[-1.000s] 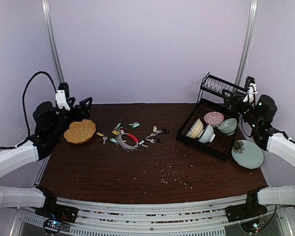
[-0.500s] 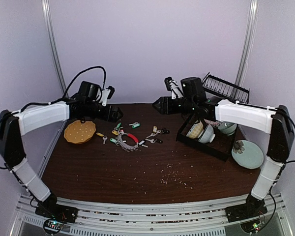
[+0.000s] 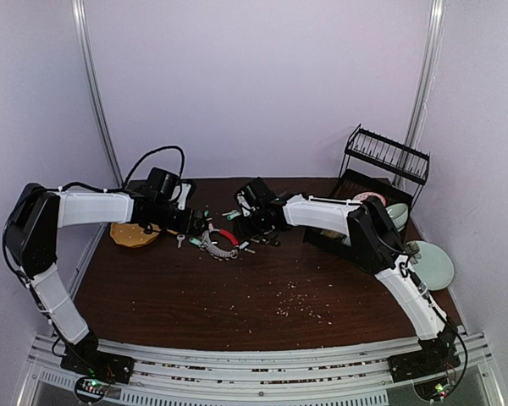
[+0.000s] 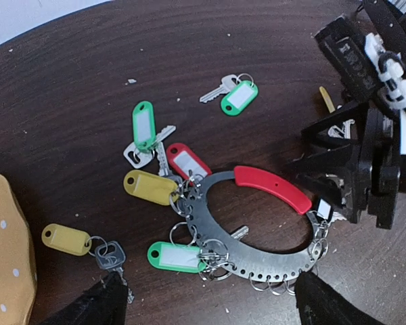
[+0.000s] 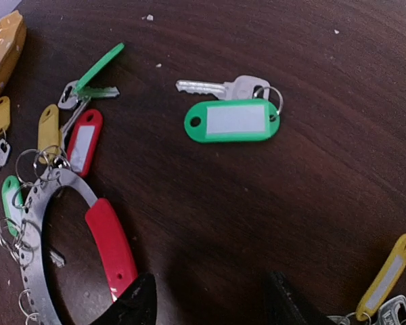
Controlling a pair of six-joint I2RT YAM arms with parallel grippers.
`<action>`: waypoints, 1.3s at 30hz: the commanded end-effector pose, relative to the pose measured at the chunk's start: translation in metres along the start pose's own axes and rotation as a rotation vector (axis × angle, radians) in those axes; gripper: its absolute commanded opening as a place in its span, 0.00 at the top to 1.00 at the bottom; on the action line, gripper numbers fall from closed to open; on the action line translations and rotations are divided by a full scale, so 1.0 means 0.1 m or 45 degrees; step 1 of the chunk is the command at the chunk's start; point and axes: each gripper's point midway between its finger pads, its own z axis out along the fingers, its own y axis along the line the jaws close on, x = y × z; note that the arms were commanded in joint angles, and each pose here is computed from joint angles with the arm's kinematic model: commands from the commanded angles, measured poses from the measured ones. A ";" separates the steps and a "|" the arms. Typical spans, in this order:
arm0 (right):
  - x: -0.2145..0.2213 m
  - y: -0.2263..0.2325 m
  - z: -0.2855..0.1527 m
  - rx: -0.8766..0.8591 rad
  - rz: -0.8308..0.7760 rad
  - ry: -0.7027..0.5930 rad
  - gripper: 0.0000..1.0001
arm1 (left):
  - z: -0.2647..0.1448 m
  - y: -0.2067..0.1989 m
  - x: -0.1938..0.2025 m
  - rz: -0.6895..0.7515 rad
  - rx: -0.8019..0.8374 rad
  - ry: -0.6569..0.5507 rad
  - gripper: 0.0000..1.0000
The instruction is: Put the keys on the keyring
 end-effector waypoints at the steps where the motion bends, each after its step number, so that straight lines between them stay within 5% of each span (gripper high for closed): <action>1: 0.03 0.18 0.00 0.042 -0.124 0.020 0.43 | -0.20 -0.02 -0.29 -0.041 0.029 -0.213 0.11; 11: 0.30 0.24 0.16 0.127 -0.257 0.070 0.45 | -0.41 -0.14 -0.28 -0.008 0.116 -0.253 0.11; 19: 0.60 0.25 0.27 0.180 -0.381 0.185 0.67 | -0.62 -0.11 -0.25 0.004 0.081 -0.280 0.11; 32: 1.73 0.28 -0.55 0.201 -0.808 0.481 0.84 | -0.95 -0.06 0.05 -0.035 0.066 -0.287 0.11; 39: 2.28 0.43 -1.14 -0.046 -1.004 0.511 0.83 | -0.85 -0.06 0.15 -0.041 0.066 -0.214 0.12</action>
